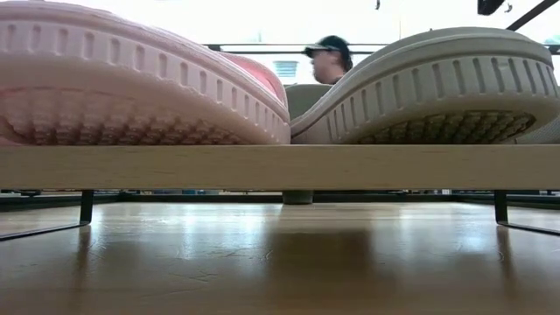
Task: Pick and place slides into the shelf
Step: Return to Home Position
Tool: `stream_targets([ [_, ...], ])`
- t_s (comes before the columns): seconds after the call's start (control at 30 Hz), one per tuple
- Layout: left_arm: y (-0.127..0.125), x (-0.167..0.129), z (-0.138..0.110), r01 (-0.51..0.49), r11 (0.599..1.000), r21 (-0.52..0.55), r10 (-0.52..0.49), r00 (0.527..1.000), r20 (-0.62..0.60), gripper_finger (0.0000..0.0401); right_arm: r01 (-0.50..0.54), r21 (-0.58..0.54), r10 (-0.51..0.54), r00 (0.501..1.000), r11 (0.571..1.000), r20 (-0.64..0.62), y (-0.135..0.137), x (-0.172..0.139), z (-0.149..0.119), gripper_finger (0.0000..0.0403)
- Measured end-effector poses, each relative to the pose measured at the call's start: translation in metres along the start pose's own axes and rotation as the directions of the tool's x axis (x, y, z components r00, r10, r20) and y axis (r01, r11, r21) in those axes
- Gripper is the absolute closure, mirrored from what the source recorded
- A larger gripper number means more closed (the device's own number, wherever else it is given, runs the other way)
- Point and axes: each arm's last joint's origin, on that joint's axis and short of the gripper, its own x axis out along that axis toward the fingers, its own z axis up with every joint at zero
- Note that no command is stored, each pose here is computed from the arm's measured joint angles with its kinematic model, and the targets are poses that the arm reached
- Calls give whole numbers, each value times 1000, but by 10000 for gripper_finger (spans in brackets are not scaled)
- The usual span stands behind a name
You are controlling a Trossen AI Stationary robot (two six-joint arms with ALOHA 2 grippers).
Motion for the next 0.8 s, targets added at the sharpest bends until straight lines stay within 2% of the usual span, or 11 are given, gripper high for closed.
stream_targets([
  [0.13,0,0,0,0,1000,23,0,1000,-1,401,-1,51,3,999,999,-38,-5,-6,-30,395],
  [0.27,0,0,-2,0,1000,27,0,1000,-5,401,-106,54,108,994,993,-27,-6,-4,-58,395],
  [0.33,0,1,-4,-1,1000,26,1,1000,-8,401,-112,54,112,994,992,-1,-8,-2,-69,395],
  [0.47,-1,1,-8,2,1000,27,-1,1000,-20,401,-93,27,94,995,995,-33,-11,2,-88,395],
  [0.6,-2,2,-12,2,1000,27,-1,1000,-23,401,-28,-2,28,999,1000,-36,-15,5,-105,395],
  [0.7,-3,3,-13,4,1000,18,-4,1000,-2,401,-24,1,24,1000,1000,-11,-17,6,-115,395],
  [0.8,-4,3,-13,49,999,5,-49,998,32,401,-19,30,21,999,999,-42,-18,7,-126,395],
])
